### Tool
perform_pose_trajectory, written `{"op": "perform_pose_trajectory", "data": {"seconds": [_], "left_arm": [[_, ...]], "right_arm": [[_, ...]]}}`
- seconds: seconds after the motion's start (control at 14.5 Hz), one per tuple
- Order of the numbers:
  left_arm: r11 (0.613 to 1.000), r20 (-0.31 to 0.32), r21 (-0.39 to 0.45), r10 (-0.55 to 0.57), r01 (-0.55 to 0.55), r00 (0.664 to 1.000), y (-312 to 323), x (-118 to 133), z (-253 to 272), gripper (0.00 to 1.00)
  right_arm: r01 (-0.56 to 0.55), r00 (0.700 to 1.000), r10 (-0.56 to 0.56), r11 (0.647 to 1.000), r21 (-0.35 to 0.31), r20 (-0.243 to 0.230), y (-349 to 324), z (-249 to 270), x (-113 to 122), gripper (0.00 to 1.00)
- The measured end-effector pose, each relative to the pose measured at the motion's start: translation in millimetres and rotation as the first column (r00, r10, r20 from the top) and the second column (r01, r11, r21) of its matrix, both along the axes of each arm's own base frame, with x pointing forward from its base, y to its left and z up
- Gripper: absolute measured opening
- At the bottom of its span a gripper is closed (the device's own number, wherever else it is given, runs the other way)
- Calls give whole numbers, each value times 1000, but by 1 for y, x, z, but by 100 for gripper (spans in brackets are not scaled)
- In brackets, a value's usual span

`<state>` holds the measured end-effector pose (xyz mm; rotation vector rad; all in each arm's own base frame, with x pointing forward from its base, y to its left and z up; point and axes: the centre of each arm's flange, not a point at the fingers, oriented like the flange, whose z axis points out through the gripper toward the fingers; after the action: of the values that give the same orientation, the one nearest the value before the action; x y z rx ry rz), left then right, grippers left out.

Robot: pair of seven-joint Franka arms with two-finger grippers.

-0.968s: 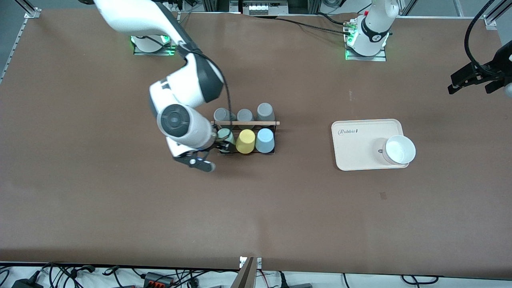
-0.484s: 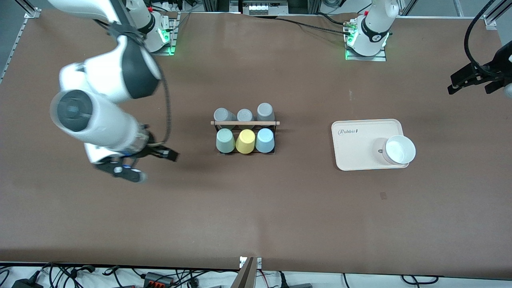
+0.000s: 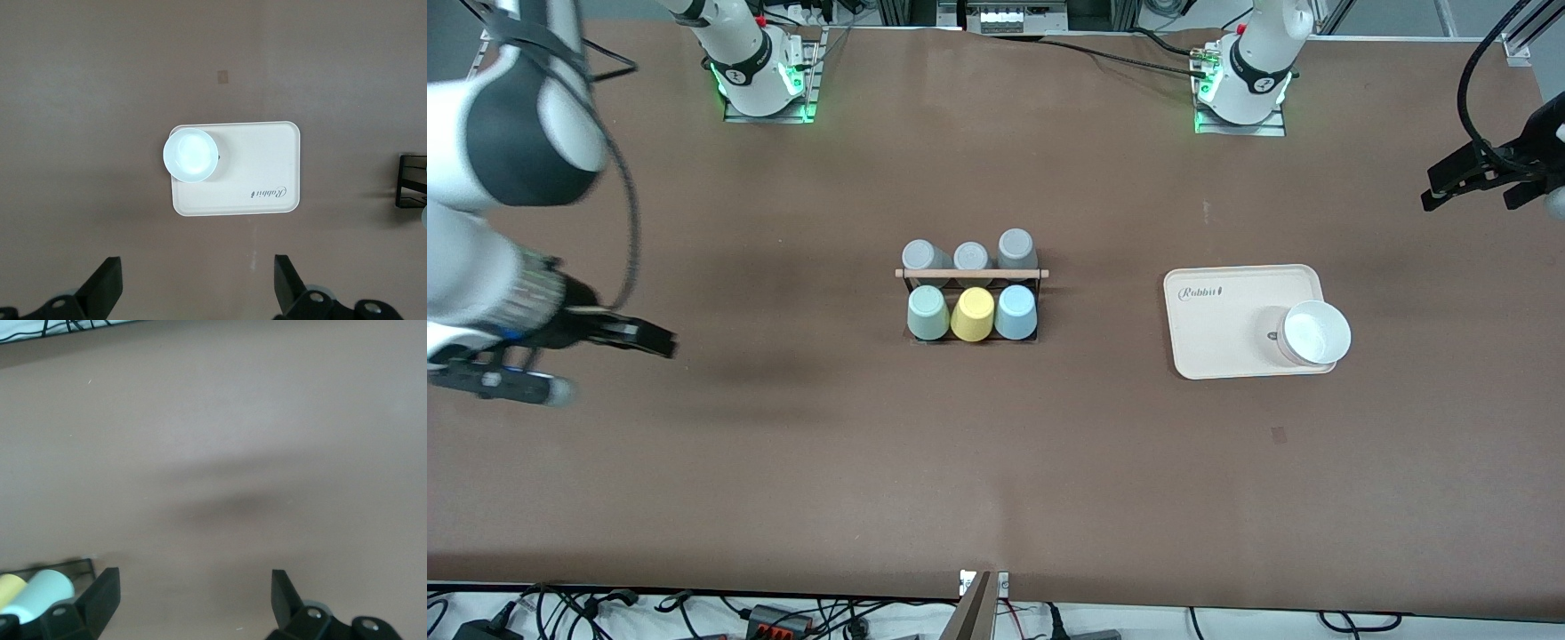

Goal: Hang scattered cups on rack with three cups

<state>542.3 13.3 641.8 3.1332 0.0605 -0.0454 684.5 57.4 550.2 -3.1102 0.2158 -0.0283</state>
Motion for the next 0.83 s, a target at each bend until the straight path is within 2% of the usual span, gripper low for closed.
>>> {"op": "perform_pose_trajectory", "data": {"seconds": [0.28,0.55,0.83], "left_arm": [[1000,0,0,0,0,1000,0,0,0,100],[1000,0,0,0,0,1000,0,0,0,100],[1000,-1,0,0,0,1000,0,0,0,100]], "right_arm": [[-60,998,60,998,-4,28,-73,26,-13,100],[-85,996,87,995,-53,30,-70,40,-27,100],[-90,996,91,995,-53,20,-69,33,-47,100]]}}
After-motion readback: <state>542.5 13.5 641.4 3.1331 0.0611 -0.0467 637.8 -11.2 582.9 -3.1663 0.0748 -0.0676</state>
